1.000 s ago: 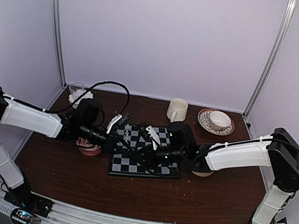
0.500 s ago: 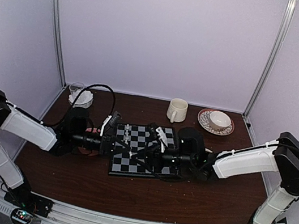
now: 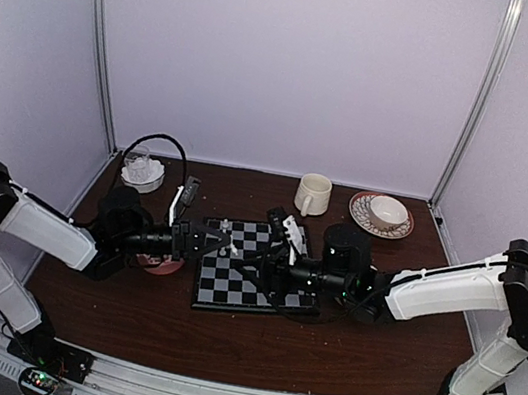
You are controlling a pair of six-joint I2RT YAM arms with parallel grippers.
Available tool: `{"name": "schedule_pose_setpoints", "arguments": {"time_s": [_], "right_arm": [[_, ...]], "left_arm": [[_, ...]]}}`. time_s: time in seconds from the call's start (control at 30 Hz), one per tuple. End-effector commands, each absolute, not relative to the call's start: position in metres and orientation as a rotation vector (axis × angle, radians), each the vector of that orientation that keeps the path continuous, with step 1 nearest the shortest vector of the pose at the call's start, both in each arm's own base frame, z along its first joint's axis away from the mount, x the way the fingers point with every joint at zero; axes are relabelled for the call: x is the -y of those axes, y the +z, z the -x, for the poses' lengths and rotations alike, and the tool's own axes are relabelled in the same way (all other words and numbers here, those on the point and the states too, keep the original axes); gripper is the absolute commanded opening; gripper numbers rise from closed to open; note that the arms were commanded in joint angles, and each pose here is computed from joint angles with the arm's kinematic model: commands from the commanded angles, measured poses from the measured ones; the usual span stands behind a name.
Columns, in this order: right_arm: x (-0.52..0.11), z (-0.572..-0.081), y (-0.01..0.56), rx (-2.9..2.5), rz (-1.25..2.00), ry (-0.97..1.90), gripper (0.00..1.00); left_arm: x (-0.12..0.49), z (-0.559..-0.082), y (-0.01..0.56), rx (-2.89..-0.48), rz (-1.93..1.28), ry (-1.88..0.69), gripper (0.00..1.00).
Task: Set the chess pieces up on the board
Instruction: Pass from the left arm to the right
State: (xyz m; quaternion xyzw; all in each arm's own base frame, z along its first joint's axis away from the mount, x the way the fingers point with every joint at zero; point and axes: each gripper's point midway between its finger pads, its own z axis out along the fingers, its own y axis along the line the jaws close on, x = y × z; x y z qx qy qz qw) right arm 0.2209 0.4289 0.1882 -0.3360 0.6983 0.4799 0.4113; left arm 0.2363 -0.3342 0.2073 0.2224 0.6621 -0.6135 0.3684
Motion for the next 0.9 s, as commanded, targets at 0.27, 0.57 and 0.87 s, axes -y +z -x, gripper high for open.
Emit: {"name": "schedule_pose_setpoints", "arguments": {"time_s": [0.27,0.57,0.87], "right_arm": [[-0.435,-0.224,0.205,-1.717,0.838,1.204,0.3],[-0.436,-0.228,0.208,-1.721,0.835,1.179,0.26],[-0.44,-0.229,0.202,-1.737,0.846,1.187,0.21]], "left_arm": [[0.34,-0.235,0.217,-1.63,-0.553,-1.678,0.04],[0.346,-0.233,0.214,-1.638,-0.57,-1.703,0.04],[0.35,-0.23,0.215,-1.63,-0.59,-1.725,0.04]]}}
